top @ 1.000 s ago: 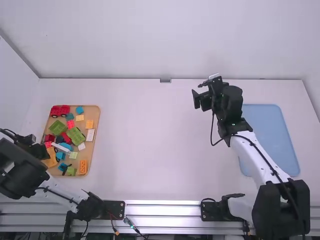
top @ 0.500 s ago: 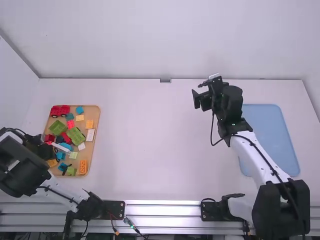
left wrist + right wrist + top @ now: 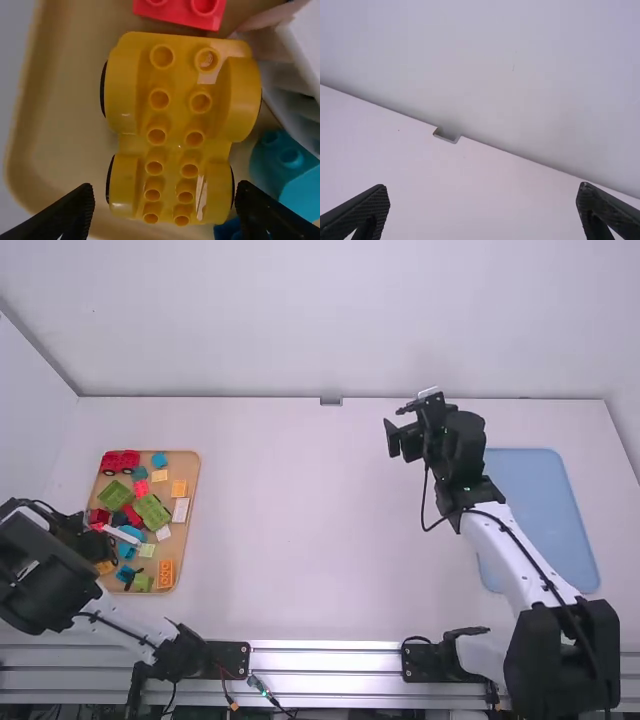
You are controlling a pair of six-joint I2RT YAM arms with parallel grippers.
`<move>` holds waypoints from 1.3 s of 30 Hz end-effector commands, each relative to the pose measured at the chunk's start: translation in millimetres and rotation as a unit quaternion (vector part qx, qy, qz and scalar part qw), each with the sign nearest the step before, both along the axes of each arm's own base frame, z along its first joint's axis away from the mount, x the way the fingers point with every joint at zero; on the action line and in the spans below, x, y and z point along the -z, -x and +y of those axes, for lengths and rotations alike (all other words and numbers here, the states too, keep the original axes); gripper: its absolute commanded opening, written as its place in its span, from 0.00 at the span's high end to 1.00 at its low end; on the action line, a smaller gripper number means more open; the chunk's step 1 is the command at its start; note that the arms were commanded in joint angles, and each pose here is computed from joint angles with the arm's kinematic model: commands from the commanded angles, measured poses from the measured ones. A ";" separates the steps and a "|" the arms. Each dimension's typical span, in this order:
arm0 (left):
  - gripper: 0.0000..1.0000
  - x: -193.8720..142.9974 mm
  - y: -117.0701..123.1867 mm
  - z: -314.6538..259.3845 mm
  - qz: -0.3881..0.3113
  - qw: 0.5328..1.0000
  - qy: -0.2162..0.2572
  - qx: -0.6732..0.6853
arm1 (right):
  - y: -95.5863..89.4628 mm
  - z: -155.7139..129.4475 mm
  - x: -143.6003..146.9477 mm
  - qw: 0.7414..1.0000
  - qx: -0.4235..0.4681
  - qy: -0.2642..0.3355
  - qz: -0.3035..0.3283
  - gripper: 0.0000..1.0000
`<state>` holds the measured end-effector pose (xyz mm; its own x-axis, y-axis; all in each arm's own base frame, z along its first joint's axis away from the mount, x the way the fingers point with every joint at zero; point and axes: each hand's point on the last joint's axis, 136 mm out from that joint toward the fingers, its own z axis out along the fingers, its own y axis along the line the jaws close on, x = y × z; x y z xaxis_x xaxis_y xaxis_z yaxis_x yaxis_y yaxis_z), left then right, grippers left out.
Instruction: Assemble lego blocks to make yellow taxi
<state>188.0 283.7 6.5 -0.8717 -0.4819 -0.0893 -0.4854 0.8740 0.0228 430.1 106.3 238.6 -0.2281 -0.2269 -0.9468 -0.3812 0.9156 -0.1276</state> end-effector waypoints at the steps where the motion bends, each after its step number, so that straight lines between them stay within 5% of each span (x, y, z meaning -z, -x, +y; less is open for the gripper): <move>1: 0.25 7.2 2.7 -4.3 0.007 1.000 0.007 0.000 | -5.3 2.8 -16.7 1.000 -0.003 -0.006 -0.017 0.01; 17: 0.23 22.8 -5.2 -11.1 -0.027 0.999 0.007 0.023 | -5.1 2.8 -15.9 1.000 -0.003 -0.006 -0.015 0.01; 39: 0.52 26.7 -1.4 -2.7 -0.019 1.000 -0.018 -0.006 | -4.6 3.6 -15.1 1.000 -0.005 -0.007 -0.012 0.01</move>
